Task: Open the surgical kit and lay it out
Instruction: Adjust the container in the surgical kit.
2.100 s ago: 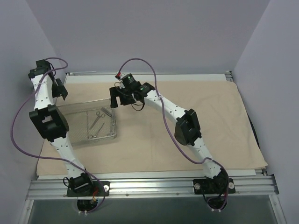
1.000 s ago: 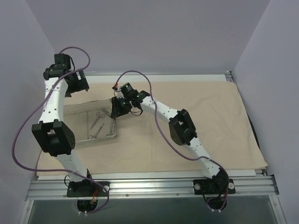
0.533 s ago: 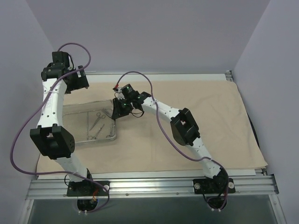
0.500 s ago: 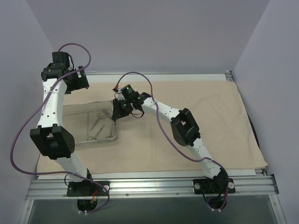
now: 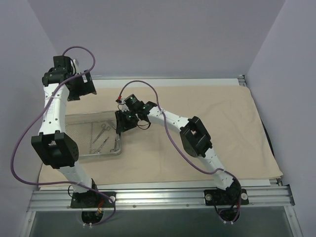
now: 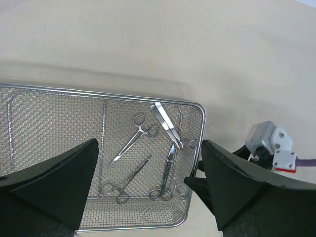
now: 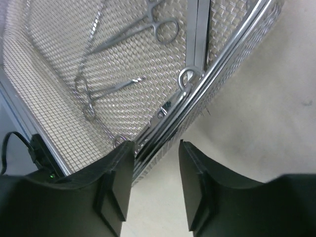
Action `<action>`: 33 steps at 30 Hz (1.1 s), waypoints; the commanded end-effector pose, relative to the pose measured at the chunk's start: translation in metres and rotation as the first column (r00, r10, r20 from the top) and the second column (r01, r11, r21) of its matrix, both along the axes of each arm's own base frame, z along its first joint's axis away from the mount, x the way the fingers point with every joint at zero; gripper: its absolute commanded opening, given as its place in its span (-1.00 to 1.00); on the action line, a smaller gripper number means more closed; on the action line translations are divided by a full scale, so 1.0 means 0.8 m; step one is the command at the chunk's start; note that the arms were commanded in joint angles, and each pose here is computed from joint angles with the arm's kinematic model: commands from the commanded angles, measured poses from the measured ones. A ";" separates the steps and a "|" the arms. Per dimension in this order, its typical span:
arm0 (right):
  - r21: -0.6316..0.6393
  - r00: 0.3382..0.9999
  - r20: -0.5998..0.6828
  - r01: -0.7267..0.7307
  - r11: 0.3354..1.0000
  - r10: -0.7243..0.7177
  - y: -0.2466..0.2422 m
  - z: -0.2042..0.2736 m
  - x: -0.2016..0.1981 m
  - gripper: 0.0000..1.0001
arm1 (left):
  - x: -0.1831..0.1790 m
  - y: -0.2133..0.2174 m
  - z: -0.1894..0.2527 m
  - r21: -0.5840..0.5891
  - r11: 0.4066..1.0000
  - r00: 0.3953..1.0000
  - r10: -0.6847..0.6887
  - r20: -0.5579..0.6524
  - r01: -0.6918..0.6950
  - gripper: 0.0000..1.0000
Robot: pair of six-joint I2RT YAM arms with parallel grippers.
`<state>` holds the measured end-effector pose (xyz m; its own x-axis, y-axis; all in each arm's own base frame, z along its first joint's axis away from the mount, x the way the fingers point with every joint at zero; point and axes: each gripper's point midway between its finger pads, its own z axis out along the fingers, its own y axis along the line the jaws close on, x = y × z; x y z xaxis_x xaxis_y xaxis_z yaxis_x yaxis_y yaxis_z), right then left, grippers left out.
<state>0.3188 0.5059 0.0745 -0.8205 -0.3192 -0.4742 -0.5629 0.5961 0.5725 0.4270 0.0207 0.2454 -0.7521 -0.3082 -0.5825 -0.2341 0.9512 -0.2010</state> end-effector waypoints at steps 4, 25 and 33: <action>-0.073 0.994 0.089 -0.050 0.996 0.057 -0.021 0.038 -0.022 0.34 | -0.003 0.003 0.010 -0.020 1.000 0.999 0.000 0.042 0.001 0.88; -0.225 0.946 0.176 0.309 0.924 -0.273 -0.279 0.120 0.098 0.97 | -0.102 -0.068 -0.139 0.157 0.974 0.950 -0.113 -0.290 0.164 0.30; -0.134 0.974 0.101 0.215 0.967 -0.202 -0.245 0.118 0.095 0.87 | -0.129 -0.094 -0.170 0.064 0.974 0.923 -0.184 -0.337 0.218 0.13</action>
<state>0.3933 0.3035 0.1617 -0.8321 -0.2084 -0.5139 -0.4364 0.8178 0.3751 0.3239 -0.0394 0.1100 -0.9522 -0.0951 -0.2902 -0.1023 0.9947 0.0094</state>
